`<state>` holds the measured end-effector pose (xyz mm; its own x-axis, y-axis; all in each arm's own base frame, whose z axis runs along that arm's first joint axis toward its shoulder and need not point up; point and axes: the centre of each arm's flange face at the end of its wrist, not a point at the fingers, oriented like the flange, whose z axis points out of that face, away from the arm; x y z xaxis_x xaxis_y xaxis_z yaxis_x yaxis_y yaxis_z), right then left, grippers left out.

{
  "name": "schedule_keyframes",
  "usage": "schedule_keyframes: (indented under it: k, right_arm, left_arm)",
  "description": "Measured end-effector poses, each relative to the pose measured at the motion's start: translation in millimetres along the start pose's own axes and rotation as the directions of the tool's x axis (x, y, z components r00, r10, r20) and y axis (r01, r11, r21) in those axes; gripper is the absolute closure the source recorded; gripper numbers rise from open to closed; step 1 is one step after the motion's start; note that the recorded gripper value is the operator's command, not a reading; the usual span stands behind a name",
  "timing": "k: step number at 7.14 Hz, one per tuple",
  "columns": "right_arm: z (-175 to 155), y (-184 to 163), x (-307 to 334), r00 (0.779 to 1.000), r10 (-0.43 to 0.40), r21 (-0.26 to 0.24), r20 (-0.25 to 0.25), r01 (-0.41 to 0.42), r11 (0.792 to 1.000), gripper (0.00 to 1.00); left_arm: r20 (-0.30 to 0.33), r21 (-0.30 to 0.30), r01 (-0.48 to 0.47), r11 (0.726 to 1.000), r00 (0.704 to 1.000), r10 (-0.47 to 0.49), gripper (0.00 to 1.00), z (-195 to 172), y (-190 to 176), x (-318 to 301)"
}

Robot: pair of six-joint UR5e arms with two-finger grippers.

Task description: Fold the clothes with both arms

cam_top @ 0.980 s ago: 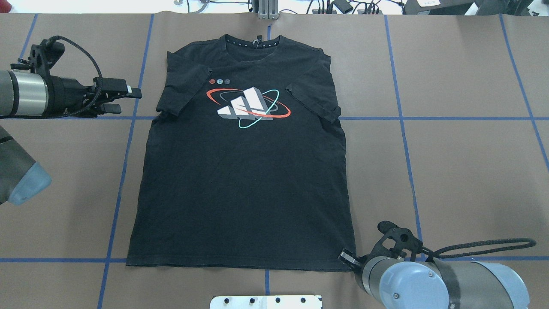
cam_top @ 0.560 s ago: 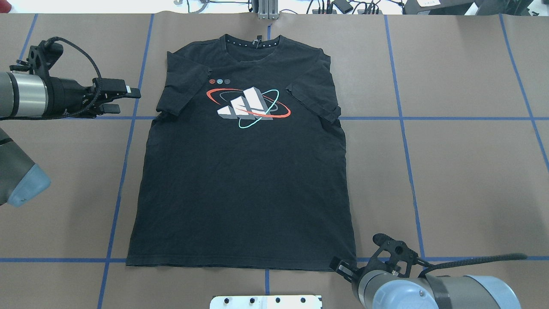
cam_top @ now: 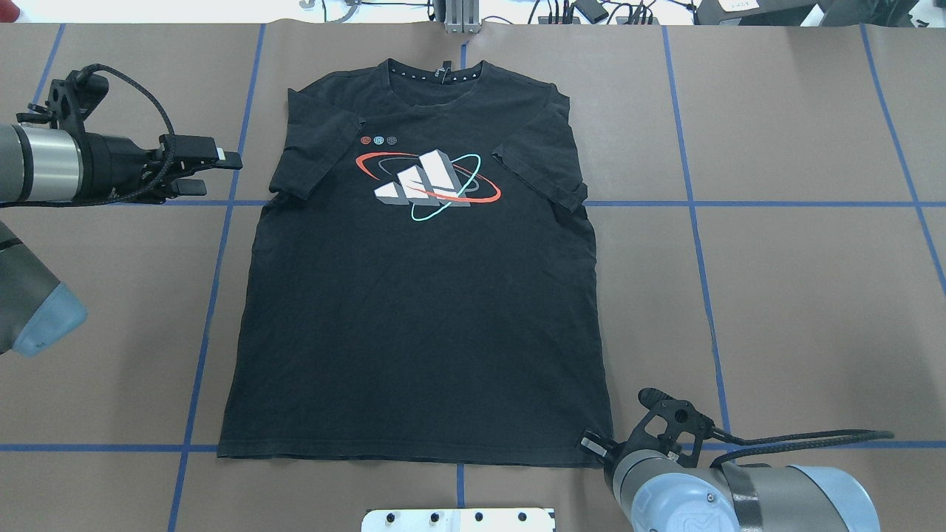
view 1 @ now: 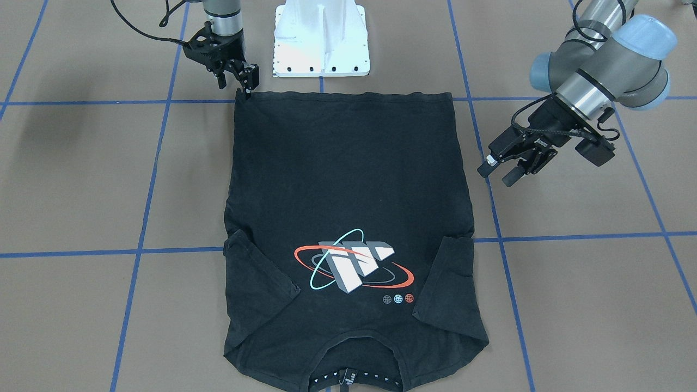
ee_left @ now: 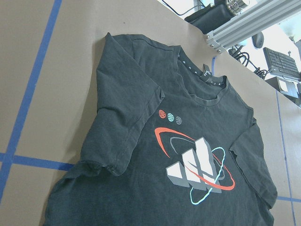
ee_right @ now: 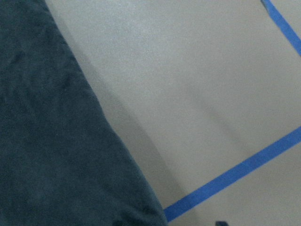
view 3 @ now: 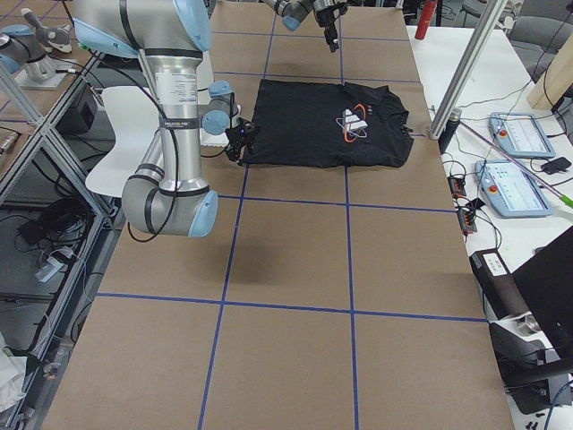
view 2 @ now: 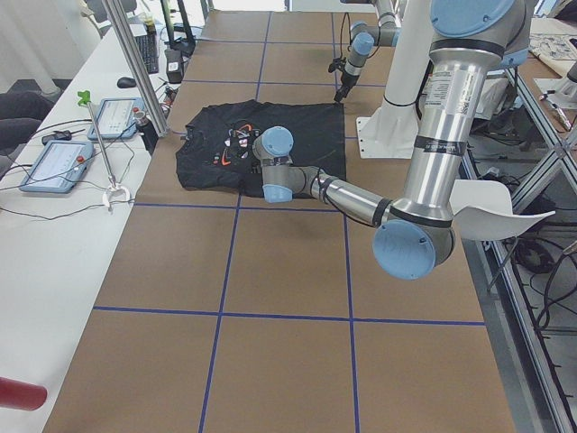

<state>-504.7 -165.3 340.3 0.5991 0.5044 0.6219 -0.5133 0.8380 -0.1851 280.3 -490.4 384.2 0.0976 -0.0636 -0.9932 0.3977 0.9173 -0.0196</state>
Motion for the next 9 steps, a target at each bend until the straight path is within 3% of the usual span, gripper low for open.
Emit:
schedule_keyframes:
  k: [3,4,6,7,9]
  right_arm:
    - [4.0,7.4,1.4,1.0,-0.013,0.01,0.001,0.013,1.0,0.38]
    - [3.6,8.3,0.5,1.0,-0.013,0.01,0.003,0.013,1.0,0.46]
    - [2.8,9.6,-0.9,1.0,-0.014,0.008,0.006,0.014,1.0,0.85]
    - [2.6,9.8,-1.0,1.0,-0.014,0.008,0.006,0.014,1.0,1.0]
    - [0.5,9.5,-1.6,1.0,-0.013,0.005,0.009,0.013,1.0,1.0]
  left_arm:
    - [0.001,-0.001,0.001,1.0,1.0,-0.001,0.01,0.8,0.3,-0.7]
    - [0.002,-0.001,0.001,1.0,1.0,-0.001,0.01,1.2,0.2,-0.9]
    - [0.004,-0.001,0.002,1.0,1.0,-0.002,0.01,1.5,0.1,-1.6]
    - [0.005,-0.001,0.002,1.0,1.0,-0.002,0.01,1.6,0.1,-2.1]
    - [0.006,-0.001,0.003,1.0,1.0,-0.003,0.01,1.9,-0.1,-2.6]
